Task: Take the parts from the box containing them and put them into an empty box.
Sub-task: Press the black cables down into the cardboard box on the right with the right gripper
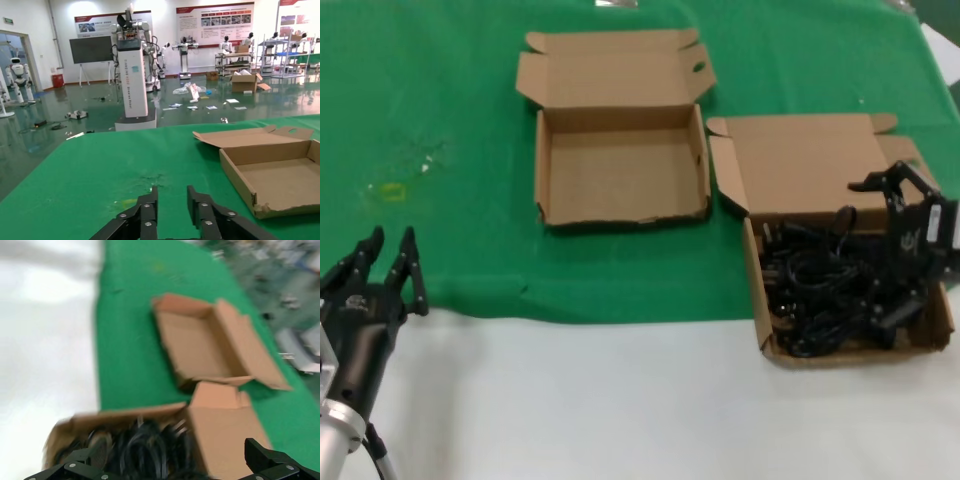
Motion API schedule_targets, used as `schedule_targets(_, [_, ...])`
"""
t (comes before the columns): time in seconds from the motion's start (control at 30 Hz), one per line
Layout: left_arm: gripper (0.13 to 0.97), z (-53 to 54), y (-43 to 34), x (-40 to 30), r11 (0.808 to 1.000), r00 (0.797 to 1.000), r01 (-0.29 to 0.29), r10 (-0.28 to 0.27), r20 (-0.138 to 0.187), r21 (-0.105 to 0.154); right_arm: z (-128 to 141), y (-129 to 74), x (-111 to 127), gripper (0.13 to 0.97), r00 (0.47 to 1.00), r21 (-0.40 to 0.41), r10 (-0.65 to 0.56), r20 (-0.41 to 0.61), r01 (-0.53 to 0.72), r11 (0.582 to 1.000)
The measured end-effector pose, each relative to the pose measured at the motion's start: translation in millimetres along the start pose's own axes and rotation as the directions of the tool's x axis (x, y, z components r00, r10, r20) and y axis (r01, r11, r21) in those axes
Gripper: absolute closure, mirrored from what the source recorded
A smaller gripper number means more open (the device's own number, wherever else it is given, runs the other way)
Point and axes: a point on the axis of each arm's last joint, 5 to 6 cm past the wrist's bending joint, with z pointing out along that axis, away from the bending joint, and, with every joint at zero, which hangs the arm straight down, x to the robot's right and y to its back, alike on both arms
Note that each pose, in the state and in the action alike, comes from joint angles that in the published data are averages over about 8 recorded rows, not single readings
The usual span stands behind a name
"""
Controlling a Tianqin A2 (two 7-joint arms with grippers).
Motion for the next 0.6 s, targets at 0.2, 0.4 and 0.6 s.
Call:
schedule_targets(0.2, [0.82,0.0,0.0,0.0,1.0,1.0,0.0,0.0,0.0,0.0,2,3,32,0.13,0.972,-0.036,-0.164,0.171,0.173,0.984])
schedule_targets(0.4, [0.895,0.0,0.0,0.0,1.0,1.0,0.0,0.0,0.0,0.0,14,2,60,0.13,0.912,-0.039,-0.288,0.293,0.312,0.949])
schedule_targets(0.6, [0.941,0.0,0.0,0.0,1.0,1.0,0.0,0.0,0.0,0.0,27,2,83,0.13,0.864,-0.048,-0.363,0.348,0.403,0.914])
